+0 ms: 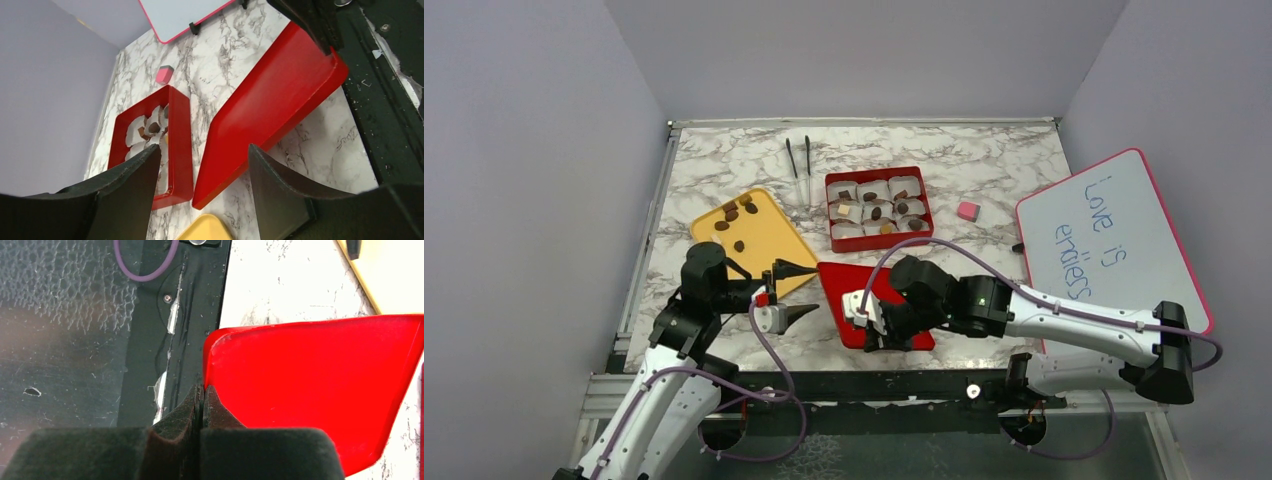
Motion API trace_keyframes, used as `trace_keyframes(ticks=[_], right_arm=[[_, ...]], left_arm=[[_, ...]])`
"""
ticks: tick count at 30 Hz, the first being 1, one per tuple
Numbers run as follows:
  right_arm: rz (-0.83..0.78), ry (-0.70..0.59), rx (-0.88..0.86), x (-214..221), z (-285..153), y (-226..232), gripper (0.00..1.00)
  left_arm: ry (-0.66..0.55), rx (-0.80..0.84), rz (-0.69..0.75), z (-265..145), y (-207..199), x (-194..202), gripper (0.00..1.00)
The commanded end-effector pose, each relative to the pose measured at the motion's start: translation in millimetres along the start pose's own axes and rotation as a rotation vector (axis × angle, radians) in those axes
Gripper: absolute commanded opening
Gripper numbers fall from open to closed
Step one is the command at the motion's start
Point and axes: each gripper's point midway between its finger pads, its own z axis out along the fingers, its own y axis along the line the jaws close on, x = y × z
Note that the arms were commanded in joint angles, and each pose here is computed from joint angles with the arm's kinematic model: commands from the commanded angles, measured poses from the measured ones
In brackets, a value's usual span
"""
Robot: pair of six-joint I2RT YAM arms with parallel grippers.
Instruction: Pack the chocolate
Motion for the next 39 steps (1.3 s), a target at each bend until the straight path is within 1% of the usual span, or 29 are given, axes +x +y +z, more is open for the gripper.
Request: trace_keyframes(ticks=[1,4,8,13,20,22,24,25,29,34,37,39], right_arm=[[-0.032,-0.081,0.063,-30,-17,-7,0.01],[-0.036,-0.112,0.067,-39,-22,-6,0.01],[-0.039,-0.110,0.069,-42,-23,-8,0.01],[-0.045,-0.115,0.083,-48,-23,-12,0.01],[-0.048,-0.131,0.110,-60,-25,-19,0.01],[-0.049,-0.135,0.096,-61,-25,-16,0.01],[-0.050,-0.134,0.080,-62,-25,-14,0.01],[-0.049,-0.132,0.080,-62,-25,-14,0.01],[-0.040,-0.123,0.091,-58,-23,-16,0.01],[-0.013,-0.121,0.151,-60,-26,-26,0.01],[0.010,-0.161,0.228,-73,-37,-36,0.07],[0.021,-0.210,0.273,-84,-47,-41,0.11]], left_arm=[[-0.099,0.091,0.081,3,-10,-21,0.65],[-0.082,0.091,0.082,5,-10,-14,0.64],[-0.088,0.128,0.066,10,-18,-4,0.60],[-0.074,0.186,0.057,23,-25,5,0.60],[-0.037,0.244,0.068,39,-30,16,0.58],[-0.025,0.242,0.078,39,-29,19,0.52],[-0.015,0.232,0.096,39,-27,19,0.44],[-0.012,0.226,0.106,38,-25,18,0.42],[-0.005,0.188,0.132,36,-19,14,0.41],[-0.007,0.152,0.092,35,-11,8,0.26],[-0.008,0.124,0.062,35,-3,1,0.15],[-0.003,0.095,0.039,34,5,-3,0.12]])
